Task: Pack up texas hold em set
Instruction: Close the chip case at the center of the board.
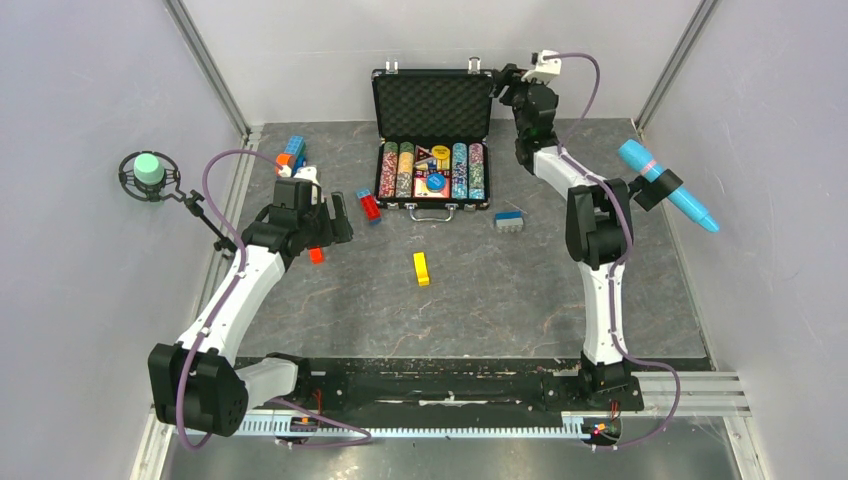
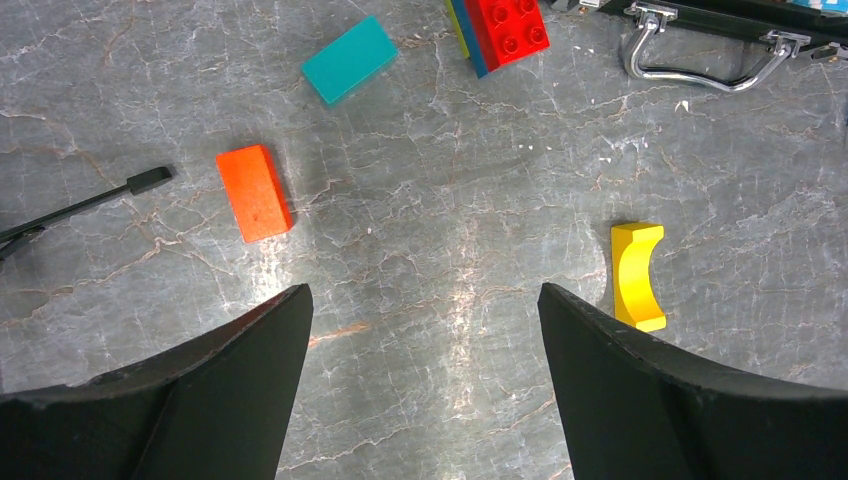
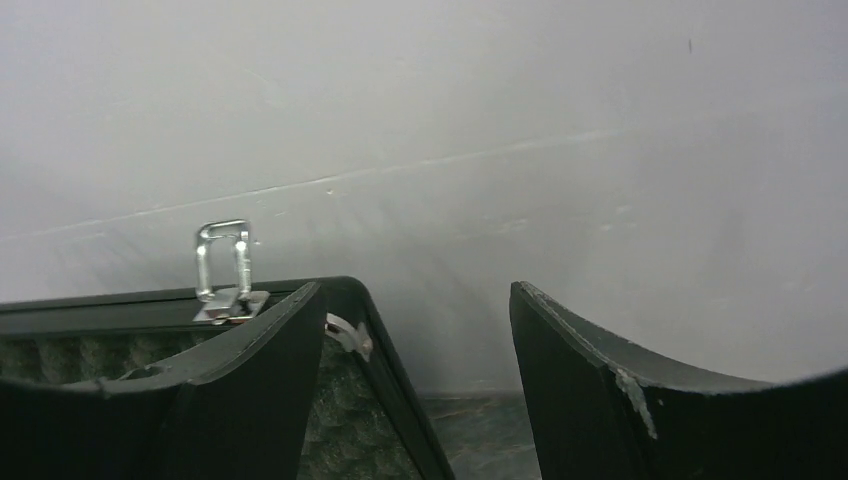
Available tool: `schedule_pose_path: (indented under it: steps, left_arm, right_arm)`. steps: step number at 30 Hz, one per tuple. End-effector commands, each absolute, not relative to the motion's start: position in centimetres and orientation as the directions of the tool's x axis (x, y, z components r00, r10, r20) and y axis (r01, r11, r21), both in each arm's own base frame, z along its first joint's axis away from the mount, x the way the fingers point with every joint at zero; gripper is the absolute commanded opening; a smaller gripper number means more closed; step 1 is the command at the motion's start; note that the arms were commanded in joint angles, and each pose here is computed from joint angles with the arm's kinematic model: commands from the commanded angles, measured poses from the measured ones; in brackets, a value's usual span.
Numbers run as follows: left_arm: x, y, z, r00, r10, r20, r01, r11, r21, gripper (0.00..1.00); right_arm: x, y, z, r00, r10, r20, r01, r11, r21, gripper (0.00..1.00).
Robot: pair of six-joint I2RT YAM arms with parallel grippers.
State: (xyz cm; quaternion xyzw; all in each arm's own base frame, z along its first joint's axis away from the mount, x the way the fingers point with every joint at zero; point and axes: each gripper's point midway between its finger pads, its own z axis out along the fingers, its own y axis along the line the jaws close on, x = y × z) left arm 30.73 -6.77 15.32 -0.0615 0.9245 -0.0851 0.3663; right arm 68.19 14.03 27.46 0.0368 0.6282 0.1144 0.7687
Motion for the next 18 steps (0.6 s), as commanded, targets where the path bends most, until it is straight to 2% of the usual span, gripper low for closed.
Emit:
schedule_pose_path:
  steps: [1,10,18]
  left_arm:
    - [31.3,-6.7,16.1,-0.696,-0.115,-0.709,0.010,0.985,-0.170,0.90]
    - [31.2,-6.6,16.3,-0.692,-0.115,-0.713,0.010,0.985,-0.170,0.90]
    - [31.2,-6.7,16.4,-0.690,-0.115,-0.715,0.014,0.985,-0.172,0.90]
  right_arm:
    - [68.7,14.4,30.6,0.256,0.515,-0.818,-0.249,0.853,0.459,0.70]
    - [68.3,13.6,31.3,0.301,0.725,-0.619,-0.353,0.688,0.634,0.70]
    - [70.5,14.5,29.3,0.213,0.738,-0.641,-0.319,0.672,0.668,0.69]
